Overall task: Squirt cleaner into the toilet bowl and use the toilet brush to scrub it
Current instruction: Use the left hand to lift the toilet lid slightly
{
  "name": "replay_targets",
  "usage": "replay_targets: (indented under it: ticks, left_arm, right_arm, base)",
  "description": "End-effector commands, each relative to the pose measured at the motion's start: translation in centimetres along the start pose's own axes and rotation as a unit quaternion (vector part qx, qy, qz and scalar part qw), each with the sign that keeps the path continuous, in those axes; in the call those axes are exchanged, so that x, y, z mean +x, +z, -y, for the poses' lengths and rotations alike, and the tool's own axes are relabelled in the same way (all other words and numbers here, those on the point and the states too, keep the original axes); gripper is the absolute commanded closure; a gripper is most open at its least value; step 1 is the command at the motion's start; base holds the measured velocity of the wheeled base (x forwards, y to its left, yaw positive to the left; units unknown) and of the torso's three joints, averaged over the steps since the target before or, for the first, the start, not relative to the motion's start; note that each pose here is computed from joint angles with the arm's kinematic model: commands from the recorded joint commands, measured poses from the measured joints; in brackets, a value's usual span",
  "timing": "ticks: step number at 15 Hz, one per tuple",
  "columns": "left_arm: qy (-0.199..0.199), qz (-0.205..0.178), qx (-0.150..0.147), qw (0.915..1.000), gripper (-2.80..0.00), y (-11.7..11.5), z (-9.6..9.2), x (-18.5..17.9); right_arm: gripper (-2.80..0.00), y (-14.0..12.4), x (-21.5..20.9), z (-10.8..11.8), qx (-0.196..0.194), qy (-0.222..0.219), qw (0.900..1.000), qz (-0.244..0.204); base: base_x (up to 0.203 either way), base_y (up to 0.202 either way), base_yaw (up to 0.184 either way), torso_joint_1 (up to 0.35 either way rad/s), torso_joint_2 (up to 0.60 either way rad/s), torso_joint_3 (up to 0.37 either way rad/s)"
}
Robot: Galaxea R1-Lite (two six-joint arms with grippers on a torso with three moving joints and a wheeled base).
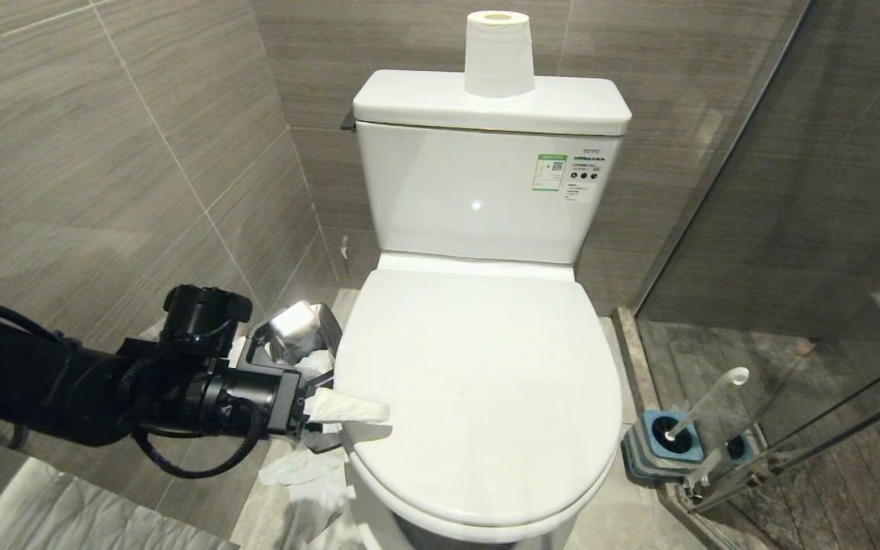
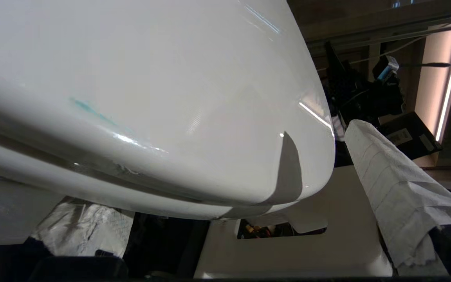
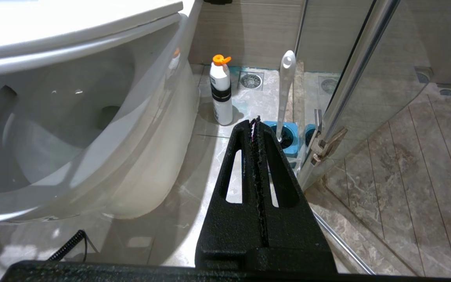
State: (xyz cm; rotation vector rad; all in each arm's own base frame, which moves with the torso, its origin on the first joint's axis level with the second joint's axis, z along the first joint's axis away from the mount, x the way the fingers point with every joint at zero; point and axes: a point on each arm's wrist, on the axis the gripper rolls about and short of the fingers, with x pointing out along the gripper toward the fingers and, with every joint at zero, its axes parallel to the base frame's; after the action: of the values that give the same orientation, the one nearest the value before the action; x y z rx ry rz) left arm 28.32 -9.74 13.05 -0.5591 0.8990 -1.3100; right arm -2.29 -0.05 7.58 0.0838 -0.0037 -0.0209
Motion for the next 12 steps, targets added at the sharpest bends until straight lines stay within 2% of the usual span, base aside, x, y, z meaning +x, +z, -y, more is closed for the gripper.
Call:
replay_targets:
  ticks: [1, 8, 9, 12]
  left_arm:
    - [-0.007, 0.004, 0.014, 0.9999, -2.80, 0.4, 0.9, -0.2]
    - [-0.023, -0.003, 0.020, 0.9995, -2.80, 0.7, 2.3, 0.3]
    - [-0.025, -0.003, 0.024, 0.9994, -2.80, 0.8, 2.7, 0.3]
    - [-0.034, 0.005, 0.007, 0.9994, -2.80, 1.6, 4.7, -0.1]
  right_arm:
    - [0.00, 0.0, 0.0, 0.0, 0.000, 0.000, 1.000, 0.001]
    - [0.00, 0.0, 0.0, 0.0, 0.000, 0.000, 1.000, 0.001]
    - [0.00, 0.0, 0.0, 0.0, 0.000, 0.000, 1.000, 0.000]
    - [0.00, 0.0, 0.0, 0.0, 0.000, 0.000, 1.000, 0.001]
  base:
    - [0.000, 0.000, 0.000, 0.000, 0.00, 0.000]
    - [0.000, 0.000, 0.000, 0.000, 0.00, 0.000]
    - [0.000, 0.000, 0.000, 0.000, 0.00, 0.000]
    - [0.000, 0.000, 0.000, 0.000, 0.00, 0.000]
